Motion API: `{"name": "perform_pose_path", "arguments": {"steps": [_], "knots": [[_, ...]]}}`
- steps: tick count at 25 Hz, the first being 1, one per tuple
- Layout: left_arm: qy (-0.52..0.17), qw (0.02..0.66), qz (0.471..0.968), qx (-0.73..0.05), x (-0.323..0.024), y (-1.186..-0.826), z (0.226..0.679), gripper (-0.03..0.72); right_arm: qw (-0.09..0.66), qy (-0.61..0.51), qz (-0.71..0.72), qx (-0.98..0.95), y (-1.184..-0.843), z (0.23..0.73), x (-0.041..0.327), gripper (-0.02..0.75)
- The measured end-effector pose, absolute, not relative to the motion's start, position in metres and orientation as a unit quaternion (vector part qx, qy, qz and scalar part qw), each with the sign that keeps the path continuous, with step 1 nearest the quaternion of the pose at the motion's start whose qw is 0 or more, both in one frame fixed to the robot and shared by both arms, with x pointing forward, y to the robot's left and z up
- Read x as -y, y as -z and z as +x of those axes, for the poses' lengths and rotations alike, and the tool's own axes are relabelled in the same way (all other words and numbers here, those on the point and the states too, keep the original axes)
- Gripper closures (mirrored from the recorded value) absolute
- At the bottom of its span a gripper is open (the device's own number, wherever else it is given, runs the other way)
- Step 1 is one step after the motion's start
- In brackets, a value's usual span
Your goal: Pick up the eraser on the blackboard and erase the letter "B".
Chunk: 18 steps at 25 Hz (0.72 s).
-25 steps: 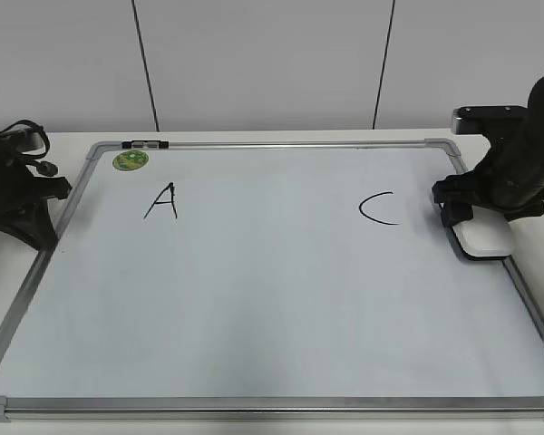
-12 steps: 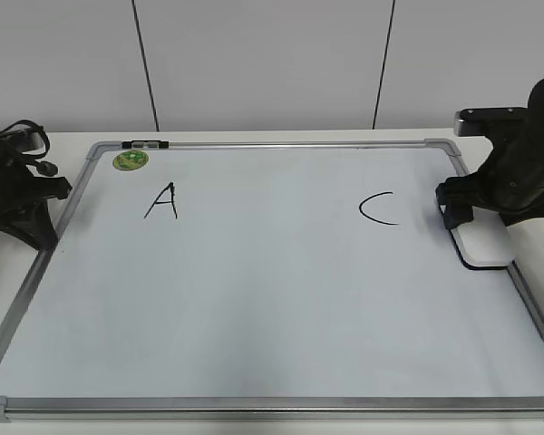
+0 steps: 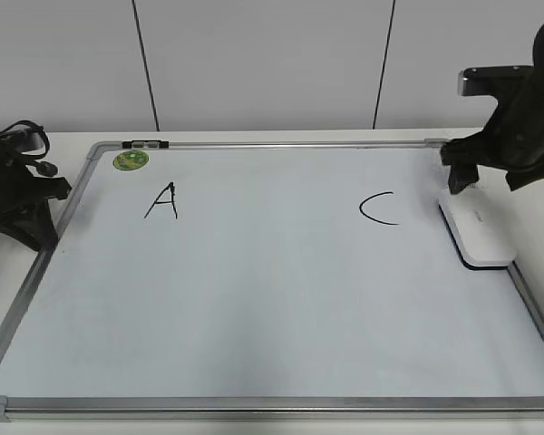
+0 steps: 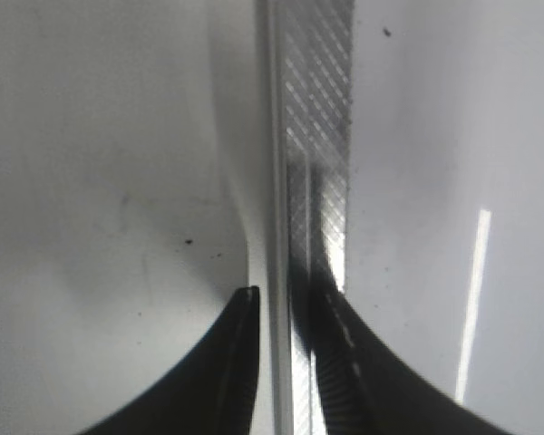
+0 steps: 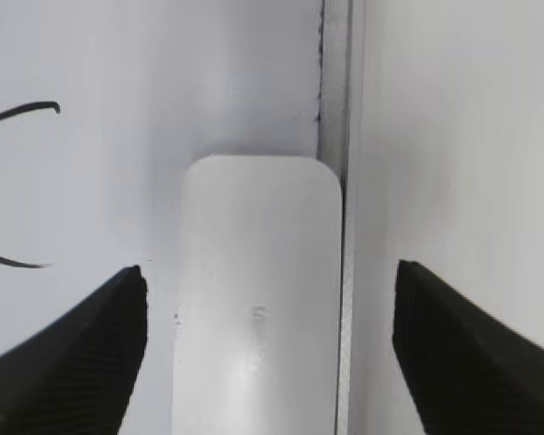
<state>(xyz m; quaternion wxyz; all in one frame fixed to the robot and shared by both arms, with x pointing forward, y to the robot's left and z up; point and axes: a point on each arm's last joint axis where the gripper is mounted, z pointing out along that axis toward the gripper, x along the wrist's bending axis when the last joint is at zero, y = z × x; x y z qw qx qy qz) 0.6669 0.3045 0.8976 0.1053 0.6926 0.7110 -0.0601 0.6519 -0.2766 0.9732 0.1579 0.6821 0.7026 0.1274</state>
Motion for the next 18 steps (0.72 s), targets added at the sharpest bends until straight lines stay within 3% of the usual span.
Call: {"name": "perform_pose_path", "arguments": {"steps": [7, 18], "knots": [[0.053, 0.110, 0.705, -0.699, -0.305, -0.916, 0.682, 0.329, 0.191, -0.154, 0.663, -0.707, -1.027, 0.644, 0.278, 0.123], [-0.005, 0.172, 0.710, -0.683, -0.301, -1.037, 0.672, 0.307, 0.211, -0.196, 0.641, -0.711, -1.106, 0.596, 0.277, 0.142]]}}
